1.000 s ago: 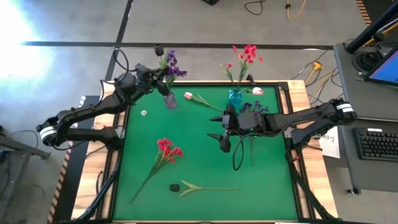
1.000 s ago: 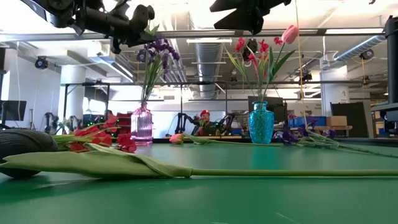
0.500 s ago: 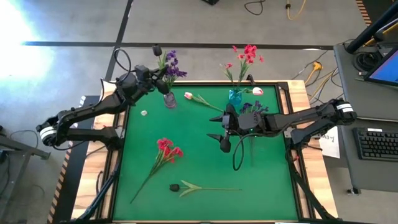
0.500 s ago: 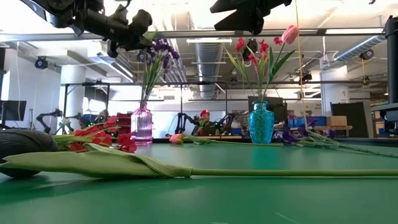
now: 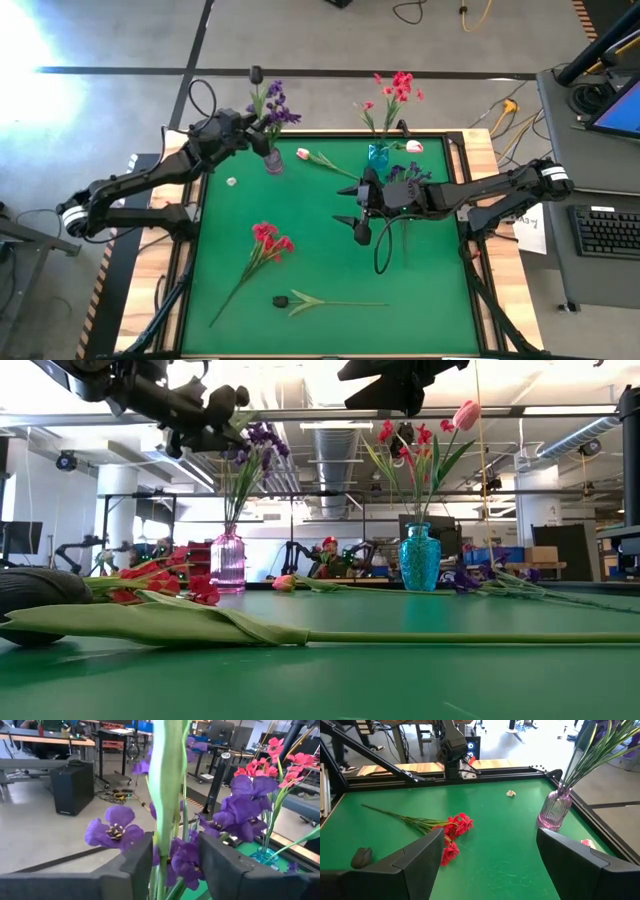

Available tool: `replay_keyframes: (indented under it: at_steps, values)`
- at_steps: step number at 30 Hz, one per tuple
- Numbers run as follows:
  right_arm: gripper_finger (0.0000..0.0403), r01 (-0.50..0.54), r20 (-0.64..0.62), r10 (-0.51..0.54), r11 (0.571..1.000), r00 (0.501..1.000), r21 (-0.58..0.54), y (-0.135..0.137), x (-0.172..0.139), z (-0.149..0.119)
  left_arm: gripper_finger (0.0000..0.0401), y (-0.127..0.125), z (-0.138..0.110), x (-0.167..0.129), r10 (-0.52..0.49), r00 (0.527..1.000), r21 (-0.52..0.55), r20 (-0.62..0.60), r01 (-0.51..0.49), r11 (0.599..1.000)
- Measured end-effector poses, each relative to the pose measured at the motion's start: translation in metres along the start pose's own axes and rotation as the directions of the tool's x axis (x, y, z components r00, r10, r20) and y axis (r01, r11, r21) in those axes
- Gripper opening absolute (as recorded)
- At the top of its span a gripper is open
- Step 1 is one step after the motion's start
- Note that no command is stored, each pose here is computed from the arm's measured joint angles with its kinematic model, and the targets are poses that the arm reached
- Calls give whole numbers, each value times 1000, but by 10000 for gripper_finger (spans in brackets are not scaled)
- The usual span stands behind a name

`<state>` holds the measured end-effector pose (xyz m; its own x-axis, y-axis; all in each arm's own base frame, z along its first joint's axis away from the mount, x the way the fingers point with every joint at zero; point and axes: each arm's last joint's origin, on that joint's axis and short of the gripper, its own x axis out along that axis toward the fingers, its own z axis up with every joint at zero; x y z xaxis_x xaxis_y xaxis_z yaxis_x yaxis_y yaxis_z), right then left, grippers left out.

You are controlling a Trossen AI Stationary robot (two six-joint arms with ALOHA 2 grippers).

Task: Sort flowers into vase by color
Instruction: Put the right black flower into the violet vase

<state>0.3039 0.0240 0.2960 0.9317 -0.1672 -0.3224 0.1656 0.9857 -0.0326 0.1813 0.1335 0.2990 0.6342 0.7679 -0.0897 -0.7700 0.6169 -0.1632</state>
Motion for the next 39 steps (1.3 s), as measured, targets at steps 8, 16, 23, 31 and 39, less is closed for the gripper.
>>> replay_keyframes:
  at_steps: [8,16,23,31,39]
  values:
    - [311,0,0,0,1000,1000,1,0,0,0,126,0,1,-1,1,1000,5,0,-1,1000]
    - [311,0,-1,0,1000,1000,1,0,0,0,53,-1,6,-1,-10,998,-21,55,11,1000]
    - [311,0,-7,0,1000,1000,-3,0,0,-1,3,-1,9,-1,-16,996,-38,87,19,999]
    - [311,1,-17,-1,1000,1000,-4,0,0,-4,1,0,0,-1,-13,997,-53,75,17,998]
    - [311,1,-18,-1,1000,1000,-4,0,1,-5,0,6,-24,-5,-22,992,-91,128,34,995]
